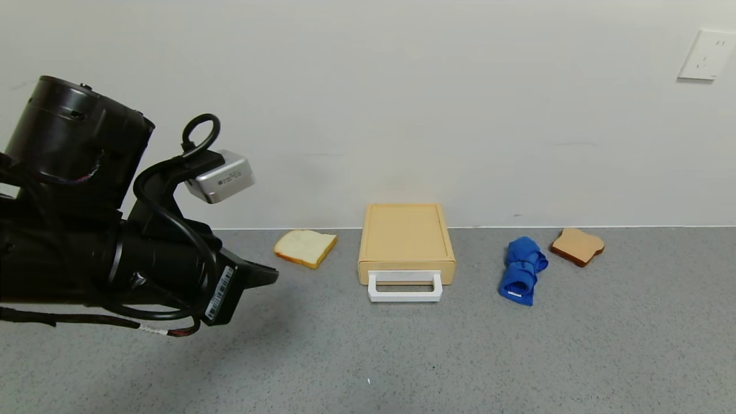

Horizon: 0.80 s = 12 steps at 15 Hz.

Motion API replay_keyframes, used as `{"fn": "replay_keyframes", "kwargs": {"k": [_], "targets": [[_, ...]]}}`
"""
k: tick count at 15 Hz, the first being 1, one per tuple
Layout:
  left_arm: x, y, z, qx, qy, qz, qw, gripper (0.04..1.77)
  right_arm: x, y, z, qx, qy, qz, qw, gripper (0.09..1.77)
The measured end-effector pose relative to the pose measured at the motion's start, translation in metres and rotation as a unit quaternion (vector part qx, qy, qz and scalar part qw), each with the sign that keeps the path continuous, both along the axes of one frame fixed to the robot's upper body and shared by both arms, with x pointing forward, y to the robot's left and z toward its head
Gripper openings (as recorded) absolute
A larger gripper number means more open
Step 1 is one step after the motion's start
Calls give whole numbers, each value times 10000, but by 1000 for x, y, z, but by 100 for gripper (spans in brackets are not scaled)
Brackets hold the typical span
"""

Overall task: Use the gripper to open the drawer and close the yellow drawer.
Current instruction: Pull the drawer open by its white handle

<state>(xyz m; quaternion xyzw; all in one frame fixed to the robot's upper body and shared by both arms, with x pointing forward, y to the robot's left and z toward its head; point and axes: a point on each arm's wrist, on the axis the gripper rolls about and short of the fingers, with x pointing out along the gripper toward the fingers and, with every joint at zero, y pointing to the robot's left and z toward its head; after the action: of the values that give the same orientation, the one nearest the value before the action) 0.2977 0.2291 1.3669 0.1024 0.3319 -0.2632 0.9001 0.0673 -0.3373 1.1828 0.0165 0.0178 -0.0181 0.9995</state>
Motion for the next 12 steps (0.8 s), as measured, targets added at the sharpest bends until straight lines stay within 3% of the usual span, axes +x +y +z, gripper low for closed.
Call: {"fn": "replay_keyframes", "kwargs": {"k": [7,12], "targets": [[7,-12,-5,-197,62,-341,9992,11,0,0,0,-2,2,0,10000,170],[20,-40,-18,-194,300,-609,9975,11,0,0,0,0,2,0,10000,170]]}}
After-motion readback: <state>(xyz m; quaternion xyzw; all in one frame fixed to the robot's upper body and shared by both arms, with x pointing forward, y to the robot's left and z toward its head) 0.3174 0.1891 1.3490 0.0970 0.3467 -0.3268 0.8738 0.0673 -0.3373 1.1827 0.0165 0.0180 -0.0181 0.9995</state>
